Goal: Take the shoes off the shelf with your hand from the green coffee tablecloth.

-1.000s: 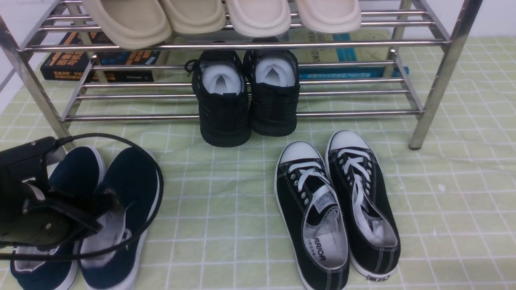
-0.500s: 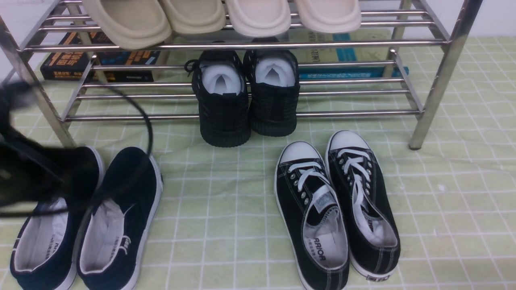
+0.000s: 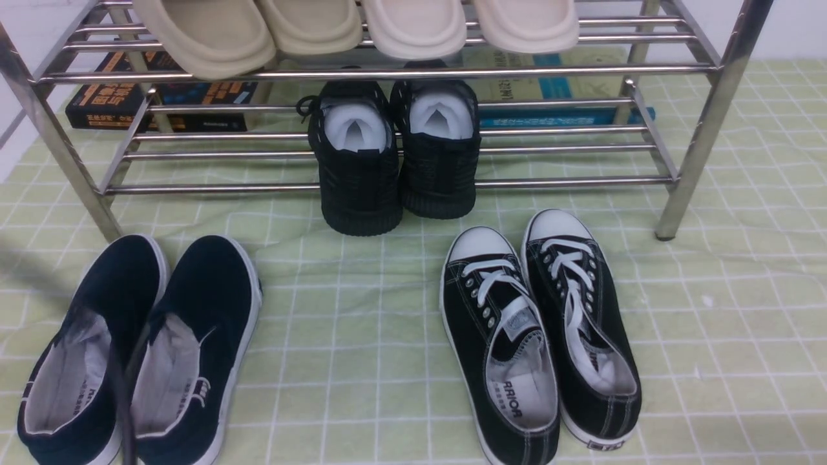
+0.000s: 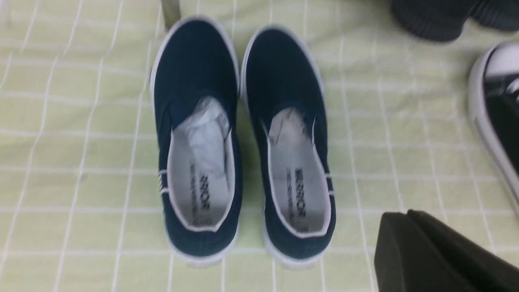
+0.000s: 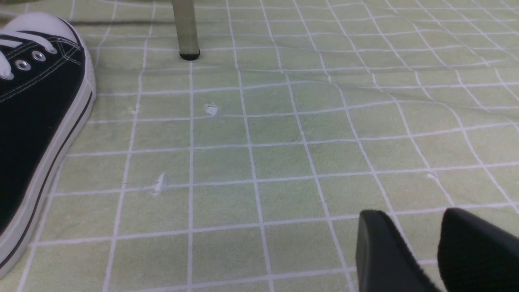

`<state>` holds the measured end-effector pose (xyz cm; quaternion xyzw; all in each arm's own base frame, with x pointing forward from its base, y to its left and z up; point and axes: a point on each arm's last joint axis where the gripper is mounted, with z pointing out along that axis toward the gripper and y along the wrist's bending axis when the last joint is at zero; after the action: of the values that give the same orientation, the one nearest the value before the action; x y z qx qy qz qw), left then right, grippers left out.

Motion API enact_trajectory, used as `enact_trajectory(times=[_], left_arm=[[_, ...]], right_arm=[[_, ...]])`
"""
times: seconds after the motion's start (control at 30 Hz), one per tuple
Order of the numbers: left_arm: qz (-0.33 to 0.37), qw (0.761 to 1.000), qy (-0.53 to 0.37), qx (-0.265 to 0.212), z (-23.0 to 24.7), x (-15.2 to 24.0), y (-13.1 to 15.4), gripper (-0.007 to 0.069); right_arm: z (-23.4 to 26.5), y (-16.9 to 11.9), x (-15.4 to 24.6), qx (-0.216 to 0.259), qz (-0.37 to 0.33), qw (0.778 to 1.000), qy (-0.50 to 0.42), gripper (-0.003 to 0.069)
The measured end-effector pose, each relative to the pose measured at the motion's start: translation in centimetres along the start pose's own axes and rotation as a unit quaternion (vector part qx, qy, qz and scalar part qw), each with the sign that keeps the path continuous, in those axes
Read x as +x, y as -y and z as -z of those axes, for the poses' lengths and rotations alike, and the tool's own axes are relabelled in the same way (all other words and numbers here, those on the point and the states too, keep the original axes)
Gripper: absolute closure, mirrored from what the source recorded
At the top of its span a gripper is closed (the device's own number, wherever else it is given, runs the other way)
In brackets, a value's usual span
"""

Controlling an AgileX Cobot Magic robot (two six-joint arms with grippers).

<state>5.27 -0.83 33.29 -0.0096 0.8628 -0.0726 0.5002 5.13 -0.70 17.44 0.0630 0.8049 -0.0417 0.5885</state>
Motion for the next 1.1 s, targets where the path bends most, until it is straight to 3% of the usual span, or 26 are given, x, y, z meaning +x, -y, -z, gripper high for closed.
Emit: enact_trajectory(times=[0.3, 0.63, 0.83, 1.1], left_arm=[[0.023, 0.992, 0.121, 0.037, -1.3, 7.4, -0.7, 0.0622], [0.007, 0.981, 0.191, 0.021, -2.1, 7.5, -1.2, 0.0608], [-0.029, 0.983, 0.180, -0.010, -2.8, 8.2, -1.7, 0.0606], [-0.048, 0.990, 0.130, -0.025, -6.4, 12.0, -2.5, 0.0596]], right_arm=[[0.0, 0.0, 0.0, 0.000, 0.000, 1.000, 0.000, 0.0421], [0.0, 0.0, 0.0, 0.000, 0.000, 1.000, 0.000, 0.0421], [0.0, 0.0, 0.0, 0.000, 0.000, 1.000, 0.000, 0.0421], [0.0, 0.0, 0.0, 0.000, 0.000, 1.000, 0.000, 0.0421]])
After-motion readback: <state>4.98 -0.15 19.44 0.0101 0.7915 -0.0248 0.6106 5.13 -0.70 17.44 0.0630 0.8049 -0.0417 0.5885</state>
